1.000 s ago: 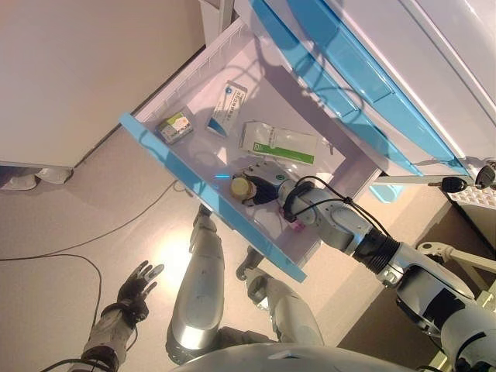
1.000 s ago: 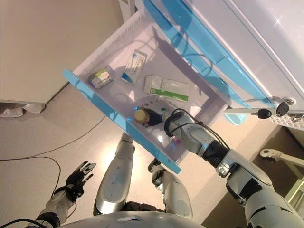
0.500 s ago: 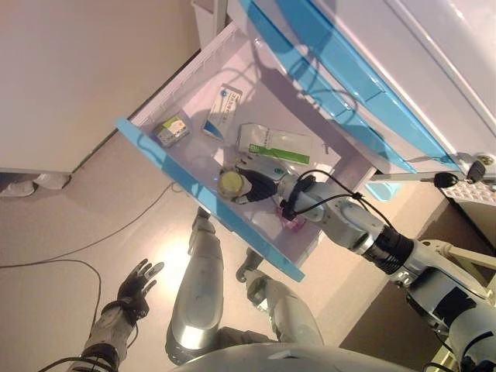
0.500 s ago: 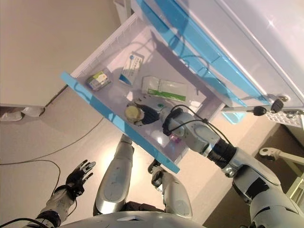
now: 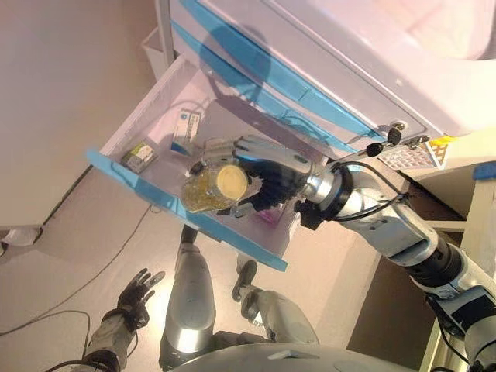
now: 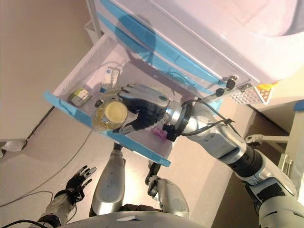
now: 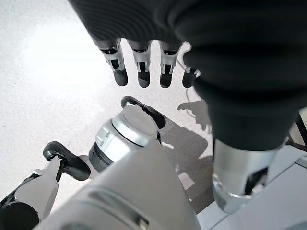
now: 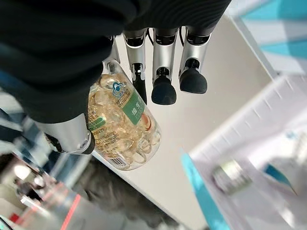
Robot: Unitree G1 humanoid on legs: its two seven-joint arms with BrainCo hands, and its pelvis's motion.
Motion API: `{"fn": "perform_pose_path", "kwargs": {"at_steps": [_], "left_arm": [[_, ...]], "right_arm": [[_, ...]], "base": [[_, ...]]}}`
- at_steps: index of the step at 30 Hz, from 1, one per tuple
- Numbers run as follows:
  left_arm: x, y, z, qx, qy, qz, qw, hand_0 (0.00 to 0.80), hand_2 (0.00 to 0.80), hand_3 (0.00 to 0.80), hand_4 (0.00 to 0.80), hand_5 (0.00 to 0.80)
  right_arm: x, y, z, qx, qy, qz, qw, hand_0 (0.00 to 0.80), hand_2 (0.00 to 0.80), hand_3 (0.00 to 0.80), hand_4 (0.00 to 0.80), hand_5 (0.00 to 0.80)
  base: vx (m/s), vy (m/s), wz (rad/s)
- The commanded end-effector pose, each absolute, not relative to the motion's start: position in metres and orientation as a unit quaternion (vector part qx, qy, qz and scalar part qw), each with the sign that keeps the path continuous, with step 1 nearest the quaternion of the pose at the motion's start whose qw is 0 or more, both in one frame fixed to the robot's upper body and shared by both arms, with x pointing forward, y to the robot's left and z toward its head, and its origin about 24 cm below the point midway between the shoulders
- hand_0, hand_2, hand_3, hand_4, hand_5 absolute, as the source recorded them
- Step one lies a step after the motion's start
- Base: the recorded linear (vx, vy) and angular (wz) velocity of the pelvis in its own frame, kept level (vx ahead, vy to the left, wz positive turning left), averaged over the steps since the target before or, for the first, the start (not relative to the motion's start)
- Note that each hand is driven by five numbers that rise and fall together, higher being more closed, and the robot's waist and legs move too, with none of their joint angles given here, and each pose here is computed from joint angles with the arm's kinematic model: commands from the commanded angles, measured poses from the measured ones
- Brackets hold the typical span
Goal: Open the drawer and pick up the medicine
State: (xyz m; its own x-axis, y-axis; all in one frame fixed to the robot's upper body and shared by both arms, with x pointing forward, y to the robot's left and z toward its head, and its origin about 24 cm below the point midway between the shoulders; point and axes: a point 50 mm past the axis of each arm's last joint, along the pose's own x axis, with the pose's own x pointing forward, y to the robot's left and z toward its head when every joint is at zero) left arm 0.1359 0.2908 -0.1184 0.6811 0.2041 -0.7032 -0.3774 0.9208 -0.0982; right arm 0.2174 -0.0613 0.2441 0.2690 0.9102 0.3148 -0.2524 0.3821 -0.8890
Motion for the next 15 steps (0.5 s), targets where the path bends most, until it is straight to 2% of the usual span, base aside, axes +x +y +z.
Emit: {"fn": "perform_pose_path", "kwargs": {"at_steps": [1, 15], "left_arm": [[0.079, 0.278, -0.142, -0.119, 0.443, 0.175, 0.871, 0.0, 0.0, 0.0, 0.0, 0.0], [0.023, 0.26, -0.159, -0.128, 0.535, 0.188, 0.814, 0.0, 0.0, 0.0, 0.0, 0.0]], "right_arm": [[0.201, -0.071, 0.265, -0.32, -0.482, 0.408, 0.707, 0.8, 0.8, 0.8, 0.8, 0.8], [0.246, -0.104, 0.308, -0.222, -0.422, 0.285, 0.831, 0.8, 0.8, 0.8, 0.8, 0.8]], "base": [[0.114, 0.038, -0.11], [0.136, 0.049, -0.06]]}}
